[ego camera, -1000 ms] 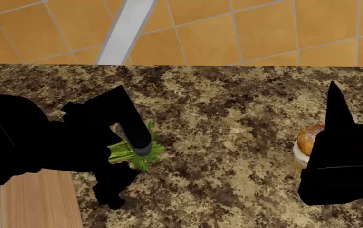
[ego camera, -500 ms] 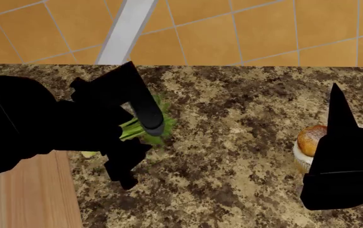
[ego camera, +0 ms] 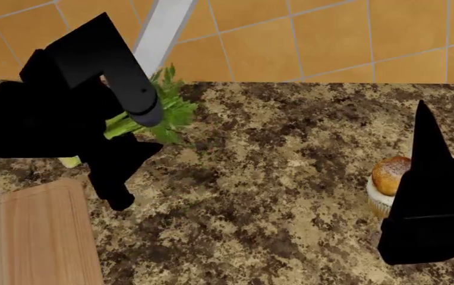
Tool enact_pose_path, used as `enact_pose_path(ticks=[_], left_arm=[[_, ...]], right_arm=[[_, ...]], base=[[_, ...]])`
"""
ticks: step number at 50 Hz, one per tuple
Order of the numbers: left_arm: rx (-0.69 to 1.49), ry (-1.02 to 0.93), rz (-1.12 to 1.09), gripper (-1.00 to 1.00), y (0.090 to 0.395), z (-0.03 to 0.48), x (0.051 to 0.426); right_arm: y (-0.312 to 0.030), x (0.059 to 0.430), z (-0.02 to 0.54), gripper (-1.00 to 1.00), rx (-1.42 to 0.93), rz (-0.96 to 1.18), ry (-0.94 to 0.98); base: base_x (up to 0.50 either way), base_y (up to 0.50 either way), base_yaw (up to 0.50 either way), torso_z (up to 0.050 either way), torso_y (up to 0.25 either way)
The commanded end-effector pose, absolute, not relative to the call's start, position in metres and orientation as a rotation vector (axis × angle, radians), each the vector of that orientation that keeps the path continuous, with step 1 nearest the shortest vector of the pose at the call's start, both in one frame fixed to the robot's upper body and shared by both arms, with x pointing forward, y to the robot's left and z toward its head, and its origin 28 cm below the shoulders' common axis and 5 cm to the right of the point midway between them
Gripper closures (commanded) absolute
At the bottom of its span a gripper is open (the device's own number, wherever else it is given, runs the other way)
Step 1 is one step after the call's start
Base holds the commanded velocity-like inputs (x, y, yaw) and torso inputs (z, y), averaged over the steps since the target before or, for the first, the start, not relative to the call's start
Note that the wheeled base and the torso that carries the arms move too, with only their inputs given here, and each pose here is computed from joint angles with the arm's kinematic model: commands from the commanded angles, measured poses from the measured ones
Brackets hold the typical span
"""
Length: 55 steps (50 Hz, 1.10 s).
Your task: Clear the non-vegetable object off the cutting board and place the vegetables onto it.
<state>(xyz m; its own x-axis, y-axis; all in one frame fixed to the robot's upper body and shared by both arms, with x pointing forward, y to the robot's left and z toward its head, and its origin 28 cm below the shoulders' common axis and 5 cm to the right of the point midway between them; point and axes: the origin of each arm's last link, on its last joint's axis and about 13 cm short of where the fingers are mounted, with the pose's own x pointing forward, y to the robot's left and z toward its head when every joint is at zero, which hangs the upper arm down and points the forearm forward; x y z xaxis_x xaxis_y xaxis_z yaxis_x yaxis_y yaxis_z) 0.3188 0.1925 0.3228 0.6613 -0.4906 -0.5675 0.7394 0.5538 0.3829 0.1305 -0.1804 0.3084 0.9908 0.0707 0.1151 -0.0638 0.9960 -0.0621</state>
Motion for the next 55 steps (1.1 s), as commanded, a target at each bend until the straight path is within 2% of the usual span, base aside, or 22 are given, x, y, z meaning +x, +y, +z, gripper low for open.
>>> enact_pose_path(ticks=[1, 11, 24, 55], left_arm=[[0.634, 0.401, -0.761, 1.00, 0.209, 0.342, 0.290], [0.650, 0.461, -0.761, 1.00, 0.218, 0.345, 0.259], [0.641, 0.549, -0.694, 1.00, 0.241, 0.324, 0.239], [0.561, 0.625, -0.601, 1.00, 0.264, 0.277, 0.217]], right_arm=[[-0.178, 0.127, 0.313, -1.00, -0.075, 0.079, -0.159], [-0.179, 0.129, 0.307, -1.00, -0.066, 0.082, -0.156], [-0.178, 0.129, 0.307, -1.00, -0.065, 0.081, -0.156], [-0.178, 0.124, 0.311, -1.00, -0.083, 0.074, -0.172]], base=[[0.00, 0.00, 0.00, 0.000, 0.000], [0.00, 0.00, 0.00, 0.000, 0.000], [0.00, 0.00, 0.00, 0.000, 0.000], [0.00, 0.00, 0.00, 0.000, 0.000]])
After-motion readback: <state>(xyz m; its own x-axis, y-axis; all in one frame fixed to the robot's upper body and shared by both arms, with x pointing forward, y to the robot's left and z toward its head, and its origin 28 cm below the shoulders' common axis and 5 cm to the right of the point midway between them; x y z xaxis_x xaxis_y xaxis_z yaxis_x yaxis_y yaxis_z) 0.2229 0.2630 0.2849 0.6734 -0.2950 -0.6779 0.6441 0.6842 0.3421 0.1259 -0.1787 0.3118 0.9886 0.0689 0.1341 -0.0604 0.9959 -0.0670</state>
